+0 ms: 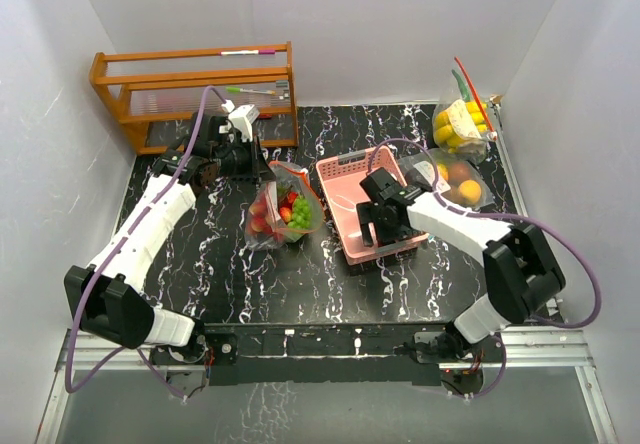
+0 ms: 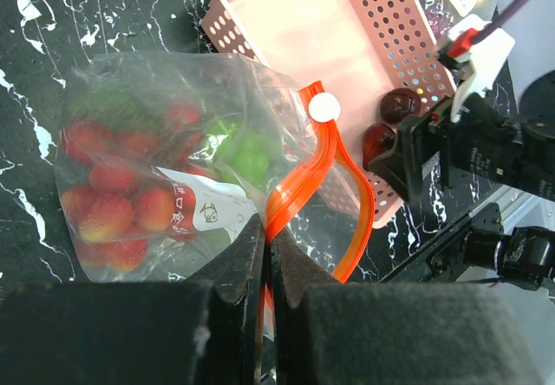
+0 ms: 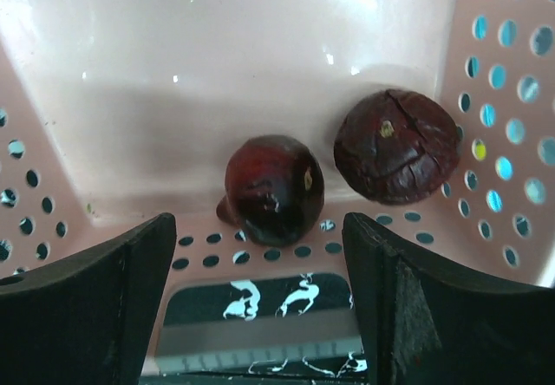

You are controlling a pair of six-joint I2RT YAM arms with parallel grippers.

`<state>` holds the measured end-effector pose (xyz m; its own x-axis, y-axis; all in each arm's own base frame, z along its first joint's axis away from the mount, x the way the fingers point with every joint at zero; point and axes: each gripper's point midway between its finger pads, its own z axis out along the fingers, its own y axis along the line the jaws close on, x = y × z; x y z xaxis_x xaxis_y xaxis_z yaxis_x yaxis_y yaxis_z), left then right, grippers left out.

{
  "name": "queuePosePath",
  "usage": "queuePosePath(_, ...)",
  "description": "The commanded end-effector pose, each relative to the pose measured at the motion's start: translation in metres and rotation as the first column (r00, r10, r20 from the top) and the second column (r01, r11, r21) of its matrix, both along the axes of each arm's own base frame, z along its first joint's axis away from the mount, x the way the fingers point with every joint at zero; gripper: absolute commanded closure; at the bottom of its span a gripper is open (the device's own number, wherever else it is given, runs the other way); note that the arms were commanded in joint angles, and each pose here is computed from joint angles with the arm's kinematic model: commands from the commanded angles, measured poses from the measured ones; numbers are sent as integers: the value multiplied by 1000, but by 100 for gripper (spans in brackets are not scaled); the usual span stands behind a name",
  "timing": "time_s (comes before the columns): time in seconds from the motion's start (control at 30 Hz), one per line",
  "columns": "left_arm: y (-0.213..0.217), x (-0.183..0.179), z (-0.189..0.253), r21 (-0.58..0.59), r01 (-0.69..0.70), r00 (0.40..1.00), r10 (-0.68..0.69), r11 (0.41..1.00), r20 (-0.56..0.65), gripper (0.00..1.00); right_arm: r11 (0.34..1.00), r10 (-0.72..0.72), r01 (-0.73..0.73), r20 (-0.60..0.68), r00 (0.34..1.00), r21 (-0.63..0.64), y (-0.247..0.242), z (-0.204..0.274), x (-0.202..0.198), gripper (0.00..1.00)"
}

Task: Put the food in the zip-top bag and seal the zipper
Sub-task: Place the fake fruit in the zipper food storage bag.

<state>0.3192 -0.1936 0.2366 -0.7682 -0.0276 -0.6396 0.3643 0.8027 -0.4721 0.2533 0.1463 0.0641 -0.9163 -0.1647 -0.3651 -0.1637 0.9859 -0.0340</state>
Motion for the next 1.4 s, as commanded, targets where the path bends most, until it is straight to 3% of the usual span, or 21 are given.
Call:
queuePosePath(0.0, 1, -7, 13, -12, 18, 999, -17, 1000, 39, 100, 1000, 18, -18, 16, 1000, 7, 8, -13, 13, 21)
queuePosePath(0.17, 5, -6, 13, 7, 9, 999, -9, 1000, 44, 100, 1000, 6, -6, 7, 1000, -7, 6, -26, 14, 24)
queuePosePath(0.4, 4, -6, 10, 9, 11, 999, -11, 1000, 37, 100, 1000, 0, 0, 19, 1000, 4, 9, -27, 20, 58)
queuePosePath(0.5, 5, -5, 10, 12, 9, 999, -10, 1000, 39, 100, 1000, -10, 8, 81, 997, 28, 12, -7, 31, 64)
queuePosePath(0.77, 5, -4, 8, 13, 6, 999, -7, 1000, 33, 100, 973, 22, -103, 362, 932, 206, 49, 107, 77, 66)
queuePosePath(1.03, 3, 0, 4, 10, 6, 1000, -6, 1000, 29, 100, 808, 110, -401, 558, 822, 431, 131, 216, 67, 67)
queuePosePath(1.2, 0, 0, 6, -3, 12, 999, -12, 1000, 30, 100, 732, 190, -519, 599, 778, 441, 180, 231, 56, 66)
queuePosePath(1.37, 0, 0, 8, -6, 14, 999, -14, 1000, 36, 100, 698, 253, -560, 579, 775, 445, 212, 211, 54, 56)
